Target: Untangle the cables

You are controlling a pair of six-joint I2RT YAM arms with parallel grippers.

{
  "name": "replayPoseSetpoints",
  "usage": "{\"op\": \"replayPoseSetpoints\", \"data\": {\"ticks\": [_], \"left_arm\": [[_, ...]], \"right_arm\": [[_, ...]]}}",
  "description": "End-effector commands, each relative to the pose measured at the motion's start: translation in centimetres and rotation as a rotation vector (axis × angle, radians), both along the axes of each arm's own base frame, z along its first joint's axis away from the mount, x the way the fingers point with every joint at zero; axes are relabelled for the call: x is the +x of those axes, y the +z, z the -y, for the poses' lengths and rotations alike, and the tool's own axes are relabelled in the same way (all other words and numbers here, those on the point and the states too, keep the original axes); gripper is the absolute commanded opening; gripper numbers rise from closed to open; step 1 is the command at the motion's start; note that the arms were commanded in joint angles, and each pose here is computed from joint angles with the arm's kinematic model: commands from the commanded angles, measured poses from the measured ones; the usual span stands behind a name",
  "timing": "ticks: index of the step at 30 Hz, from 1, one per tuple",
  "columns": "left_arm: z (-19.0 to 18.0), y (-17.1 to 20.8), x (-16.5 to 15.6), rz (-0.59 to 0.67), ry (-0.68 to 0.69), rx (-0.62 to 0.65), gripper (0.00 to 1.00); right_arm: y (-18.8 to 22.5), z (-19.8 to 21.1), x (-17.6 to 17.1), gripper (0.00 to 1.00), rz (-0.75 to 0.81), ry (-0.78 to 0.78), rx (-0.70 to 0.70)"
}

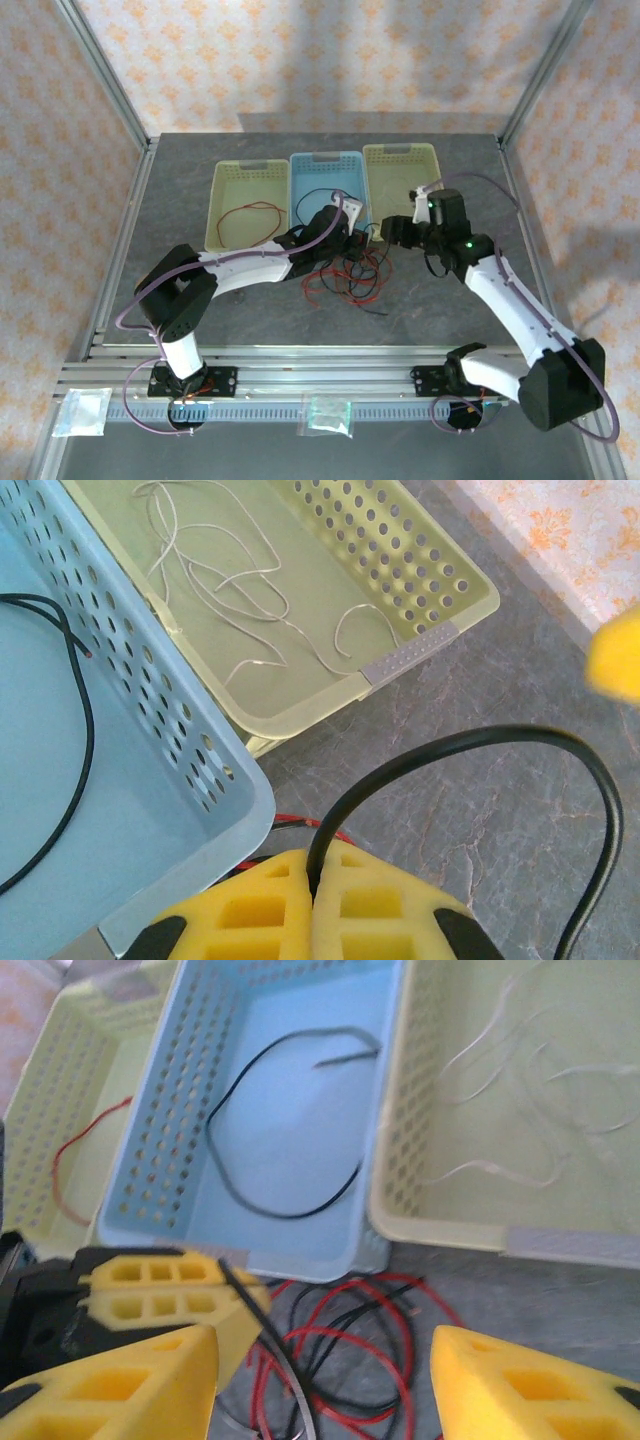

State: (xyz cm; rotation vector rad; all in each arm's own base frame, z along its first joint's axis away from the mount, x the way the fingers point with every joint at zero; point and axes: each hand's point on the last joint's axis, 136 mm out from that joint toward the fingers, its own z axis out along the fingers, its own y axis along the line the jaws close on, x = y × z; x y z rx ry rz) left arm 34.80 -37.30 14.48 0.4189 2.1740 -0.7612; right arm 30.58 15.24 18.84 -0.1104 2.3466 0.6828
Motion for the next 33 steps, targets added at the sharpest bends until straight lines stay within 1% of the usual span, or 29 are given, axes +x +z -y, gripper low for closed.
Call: {"op": "replayPoseSetpoints", "data": {"ticks": [1, 4, 6, 8, 11, 13, 19, 20, 24, 26, 27, 29, 33], "left_arm": [[-0.1, 2.0, 0.2, 0.031, 0.013, -0.05, 0.0], [-0.2, 2.0, 0.2, 0.031, 0.014, -0.052, 0.0], [-0.2, 1.9, 0.2, 0.029, 0.013, -0.052, 0.0], [-0.1, 1.8, 0.1, 0.027, 0.01, -0.051, 0.0], [-0.1, 1.6, 0.1, 0.021, 0.009, -0.049, 0.0], [-0.2, 1.5, 0.1, 0.019, 0.012, -0.049, 0.0], [-0.1, 1.5, 0.1, 0.008, 0.017, -0.06, 0.0], [0.1, 1.5, 0.0, 0.003, 0.013, -0.064, 0.02], [0.3, 1.6, -0.7, -0.013, 0.021, -0.076, 0.29], [0.2, 1.2, -1.1, -0.025, 0.046, -0.072, 0.38], [0.1, 1.1, -1.3, -0.032, 0.056, -0.08, 0.42], [-0.1, 0.4, -1.6, -0.05, 0.074, -0.094, 0.49], [0.1, -1.0, -2.4, -0.087, 0.08, -0.104, 0.53]], "right_arm": [[0.0, -2.4, -1.3, 0.55, -0.041, 0.16, 0.068], [-1.0, -1.8, -0.8, 0.51, -0.049, 0.12, 0.045], [-2.1, -1.6, -0.5, 0.48, -0.084, 0.096, 0.027], [-2.4, -1.8, -0.5, 0.44, -0.098, 0.104, 0.037], [-2.2, -2.3, -0.6, 0.33, -0.096, 0.123, 0.065], [-2.1, -2.3, -0.6, 0.24, -0.092, 0.125, 0.066], [-1.7, -2.6, -0.8, 0.03, -0.087, 0.14, 0.079], [-1.5, -2.7, -0.9, 0.0, -0.086, 0.145, 0.086], [-0.8, -2.9, -1.3, 0.0, -0.073, 0.164, 0.103], [-0.5, -2.9, -1.2, 0.0, -0.065, 0.161, 0.105], [0.5, -2.8, -1.4, 0.0, -0.034, 0.16, 0.112], [1.1, -2.9, -1.6, 0.0, -0.022, 0.164, 0.122], [2.3, -3.3, -2.1, 0.0, 0.002, 0.192, 0.15]]}}
